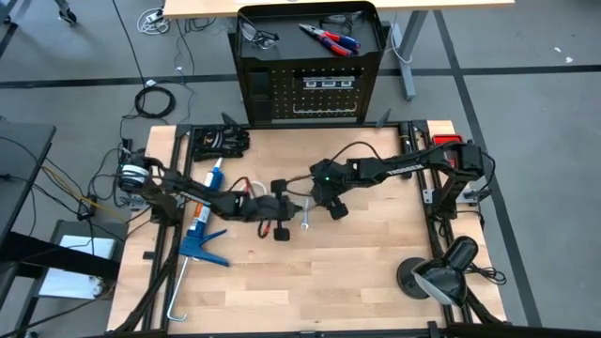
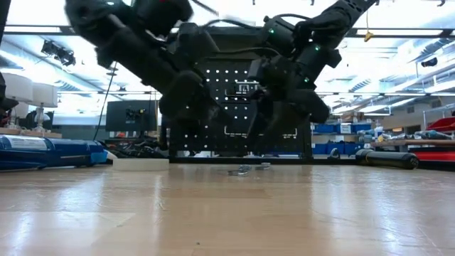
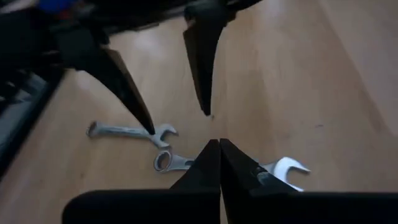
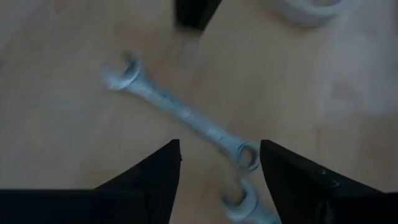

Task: Hang tools onto peg board
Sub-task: Hang the bottom wrench on the peg board

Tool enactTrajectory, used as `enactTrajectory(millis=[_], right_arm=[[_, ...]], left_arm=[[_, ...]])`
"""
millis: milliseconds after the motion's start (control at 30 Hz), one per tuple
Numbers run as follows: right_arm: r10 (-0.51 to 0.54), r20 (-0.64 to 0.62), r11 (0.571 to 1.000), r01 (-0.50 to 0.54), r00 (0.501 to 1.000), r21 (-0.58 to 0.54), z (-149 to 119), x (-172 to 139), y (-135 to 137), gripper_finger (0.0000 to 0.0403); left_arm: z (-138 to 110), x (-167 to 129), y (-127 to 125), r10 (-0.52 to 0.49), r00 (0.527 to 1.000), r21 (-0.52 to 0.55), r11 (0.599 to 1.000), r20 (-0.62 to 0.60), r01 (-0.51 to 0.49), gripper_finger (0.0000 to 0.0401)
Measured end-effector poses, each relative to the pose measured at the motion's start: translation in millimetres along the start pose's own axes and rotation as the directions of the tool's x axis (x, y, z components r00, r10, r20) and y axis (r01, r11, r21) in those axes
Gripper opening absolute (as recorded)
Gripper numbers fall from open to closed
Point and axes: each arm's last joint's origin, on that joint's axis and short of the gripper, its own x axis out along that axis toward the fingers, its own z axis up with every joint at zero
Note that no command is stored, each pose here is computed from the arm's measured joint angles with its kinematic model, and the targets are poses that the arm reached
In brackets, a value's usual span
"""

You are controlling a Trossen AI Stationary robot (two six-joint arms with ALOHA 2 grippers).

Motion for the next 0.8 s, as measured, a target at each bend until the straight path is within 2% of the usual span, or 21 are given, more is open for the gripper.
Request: enactTrajectory(millis=[200,400,567,800], right_arm=[[0.023,-0.026,0.988,-0.026,0.999,-0.153,8.8,4.5,-0.9,0.0241],[0.057,-0.071,0.985,-0.068,0.996,-0.157,16.3,19.6,-5.9,0.0234],[0.111,-0.139,0.976,-0.134,0.984,-0.169,24.1,38.3,-8.2,0.0234],[0.122,-0.206,0.955,-0.171,0.971,-0.243,25.0,53.0,-10.3,0.0231]], left_arm=[[-14.3,-34.3,-3.6,0.183,0.979,-0.109,0.979,0.089,-0.173,0.0],[-21.5,-58.1,1.5,0.212,0.966,-0.235,0.956,0.15,-0.173,0.0],[-21.4,-68.5,4.1,0.244,0.957,-0.268,0.943,0.158,-0.197,0.0],[-15.8,-83.4,4.7,0.289,0.937,-0.296,0.928,0.195,-0.224,0.0]])
